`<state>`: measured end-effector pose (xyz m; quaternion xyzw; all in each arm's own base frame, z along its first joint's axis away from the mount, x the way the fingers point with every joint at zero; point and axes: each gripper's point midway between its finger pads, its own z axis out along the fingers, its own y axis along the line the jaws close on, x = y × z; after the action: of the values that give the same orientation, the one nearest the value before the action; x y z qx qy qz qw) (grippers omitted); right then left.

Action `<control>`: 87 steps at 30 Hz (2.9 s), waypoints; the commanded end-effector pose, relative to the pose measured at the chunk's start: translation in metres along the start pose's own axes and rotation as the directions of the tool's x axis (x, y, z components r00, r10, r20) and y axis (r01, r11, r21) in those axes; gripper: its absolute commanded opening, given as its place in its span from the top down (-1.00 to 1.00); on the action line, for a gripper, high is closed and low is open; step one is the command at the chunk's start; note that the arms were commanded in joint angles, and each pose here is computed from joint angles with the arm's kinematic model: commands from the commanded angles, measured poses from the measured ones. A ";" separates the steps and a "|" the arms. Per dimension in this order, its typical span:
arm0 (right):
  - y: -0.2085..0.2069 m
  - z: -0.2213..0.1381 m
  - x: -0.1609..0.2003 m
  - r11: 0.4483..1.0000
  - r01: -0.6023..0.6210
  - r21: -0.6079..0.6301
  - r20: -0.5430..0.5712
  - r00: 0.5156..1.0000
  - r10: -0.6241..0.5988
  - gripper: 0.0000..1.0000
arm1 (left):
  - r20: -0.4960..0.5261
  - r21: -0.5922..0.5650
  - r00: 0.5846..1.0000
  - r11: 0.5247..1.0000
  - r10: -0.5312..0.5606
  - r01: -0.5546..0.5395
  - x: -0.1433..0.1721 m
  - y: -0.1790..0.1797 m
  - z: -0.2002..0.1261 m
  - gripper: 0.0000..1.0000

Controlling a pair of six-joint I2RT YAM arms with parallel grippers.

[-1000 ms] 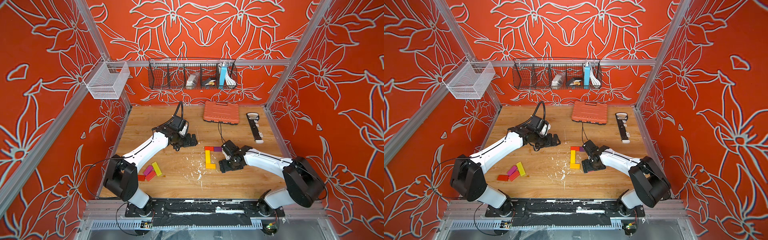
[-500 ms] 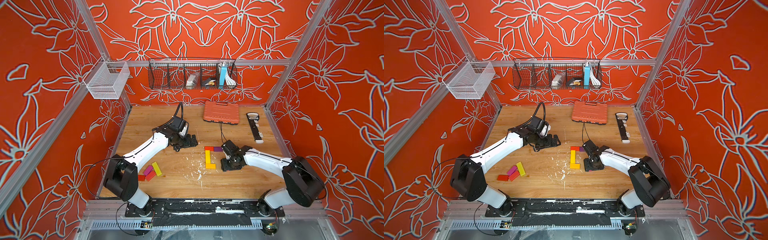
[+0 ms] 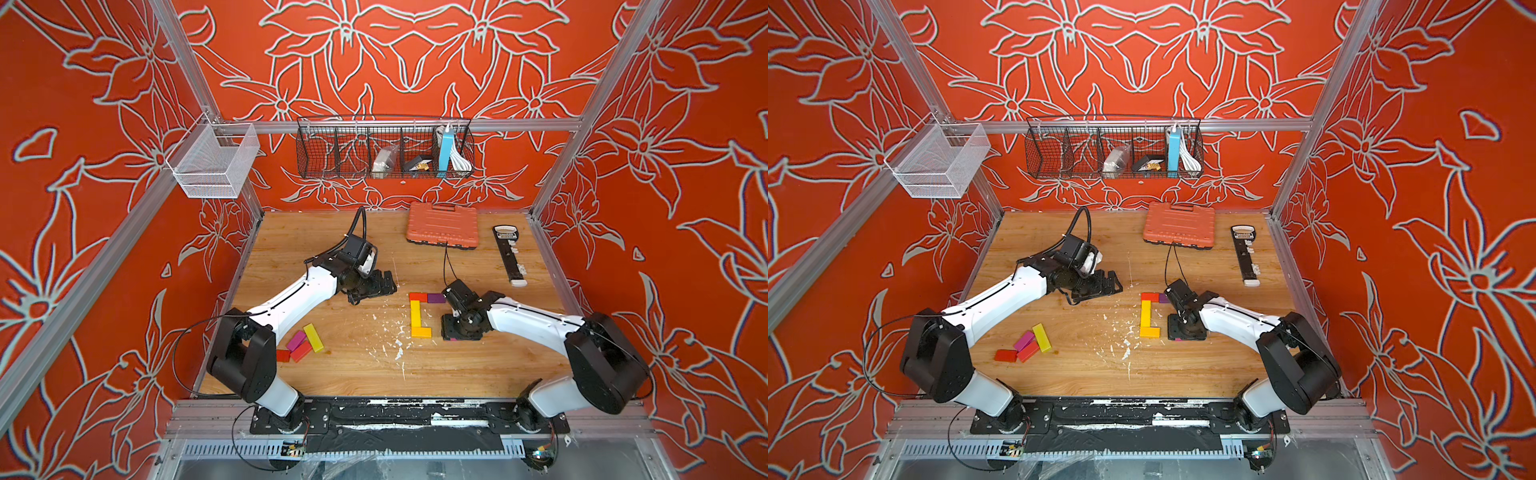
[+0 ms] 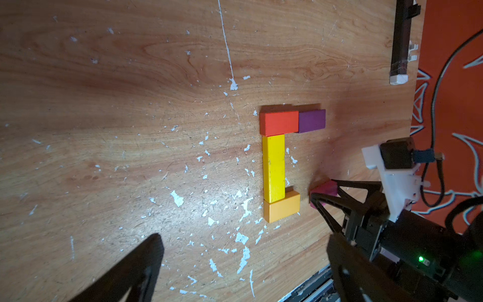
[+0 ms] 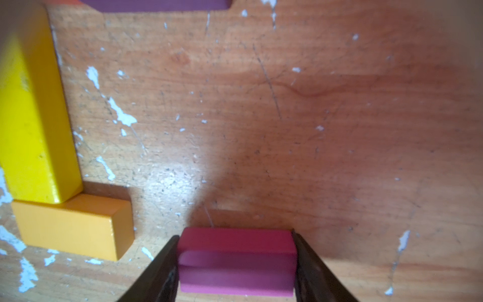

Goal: Assemble the letter c with building blocks
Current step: Assemble the building block at the center of the board.

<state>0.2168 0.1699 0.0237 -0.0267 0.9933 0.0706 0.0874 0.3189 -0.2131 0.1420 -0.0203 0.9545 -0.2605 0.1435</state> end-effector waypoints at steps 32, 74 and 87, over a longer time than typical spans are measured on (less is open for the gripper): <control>0.014 -0.022 -0.011 0.994 -0.080 -0.075 0.064 0.994 0.085 -0.89 | -0.026 0.054 0.999 0.998 -0.031 0.033 0.005 -0.005 0.007 -0.97; 0.022 -0.011 -0.011 0.942 -0.192 -0.274 0.027 0.978 0.207 -0.92 | -0.059 0.070 0.996 0.995 -0.061 0.065 0.027 -0.009 0.021 -0.97; 0.018 -0.012 -0.001 0.940 -0.192 -0.281 0.019 0.978 0.206 -0.92 | -0.061 0.074 0.996 0.995 -0.059 0.063 0.027 -0.011 0.022 -0.97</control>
<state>0.2185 0.1892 0.0395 0.0582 0.9694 0.2151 0.1032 0.2977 -0.2318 0.1166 -0.0408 0.9495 -0.2939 0.1018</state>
